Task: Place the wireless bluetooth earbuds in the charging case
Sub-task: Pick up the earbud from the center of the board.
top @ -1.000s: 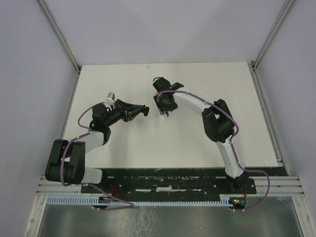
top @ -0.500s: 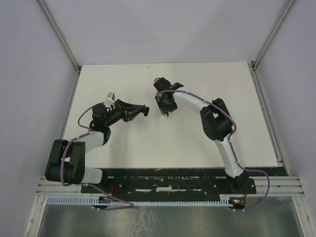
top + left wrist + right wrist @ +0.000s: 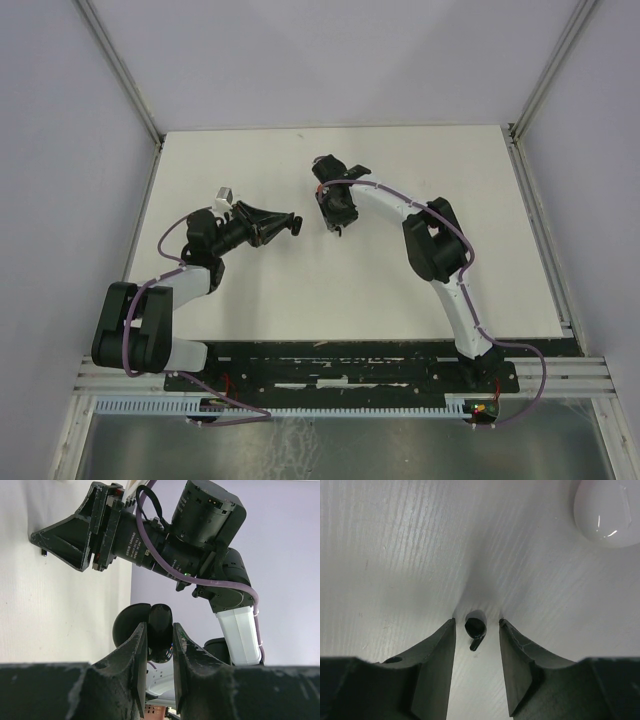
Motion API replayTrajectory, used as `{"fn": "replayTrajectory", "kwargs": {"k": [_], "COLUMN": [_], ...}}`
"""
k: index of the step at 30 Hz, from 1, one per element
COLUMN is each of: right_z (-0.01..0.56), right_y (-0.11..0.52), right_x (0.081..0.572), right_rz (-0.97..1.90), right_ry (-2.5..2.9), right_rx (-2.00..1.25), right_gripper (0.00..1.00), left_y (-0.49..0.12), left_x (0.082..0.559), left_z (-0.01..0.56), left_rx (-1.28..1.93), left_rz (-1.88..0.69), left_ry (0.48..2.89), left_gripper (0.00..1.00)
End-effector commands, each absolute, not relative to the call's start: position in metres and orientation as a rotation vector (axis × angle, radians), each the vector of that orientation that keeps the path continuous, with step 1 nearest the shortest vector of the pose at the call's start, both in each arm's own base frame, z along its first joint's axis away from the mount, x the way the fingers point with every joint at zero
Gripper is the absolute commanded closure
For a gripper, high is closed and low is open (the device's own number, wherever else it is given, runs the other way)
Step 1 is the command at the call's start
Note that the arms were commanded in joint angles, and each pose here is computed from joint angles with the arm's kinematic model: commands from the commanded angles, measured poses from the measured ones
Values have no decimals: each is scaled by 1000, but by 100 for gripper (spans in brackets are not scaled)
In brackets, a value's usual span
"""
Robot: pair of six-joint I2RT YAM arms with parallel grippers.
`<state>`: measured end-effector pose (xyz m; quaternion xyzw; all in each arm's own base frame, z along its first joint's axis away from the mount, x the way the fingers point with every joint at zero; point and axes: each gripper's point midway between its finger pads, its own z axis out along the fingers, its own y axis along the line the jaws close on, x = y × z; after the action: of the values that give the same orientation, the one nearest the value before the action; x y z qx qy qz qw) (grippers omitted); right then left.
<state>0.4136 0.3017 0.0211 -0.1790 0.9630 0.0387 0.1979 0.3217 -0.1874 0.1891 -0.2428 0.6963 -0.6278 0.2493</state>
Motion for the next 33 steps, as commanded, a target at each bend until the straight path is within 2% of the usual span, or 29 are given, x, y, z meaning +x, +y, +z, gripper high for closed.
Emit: {"fn": "replayTrajectory", "kwargs": {"k": [1, 33], "right_z": [35, 25], "right_y": [307, 303], "right_x": [421, 420], "right_rz": [132, 134], "right_ry": [2673, 2703], "right_rx": [-485, -486], "right_gripper": [53, 62], "left_y": [-187, -186], "left_x": [324, 322], "left_z": [206, 204], "left_rx": [-544, -553], "left_rz": [-1690, -1688], "left_ry": [1848, 1846], "left_gripper": [97, 97]}}
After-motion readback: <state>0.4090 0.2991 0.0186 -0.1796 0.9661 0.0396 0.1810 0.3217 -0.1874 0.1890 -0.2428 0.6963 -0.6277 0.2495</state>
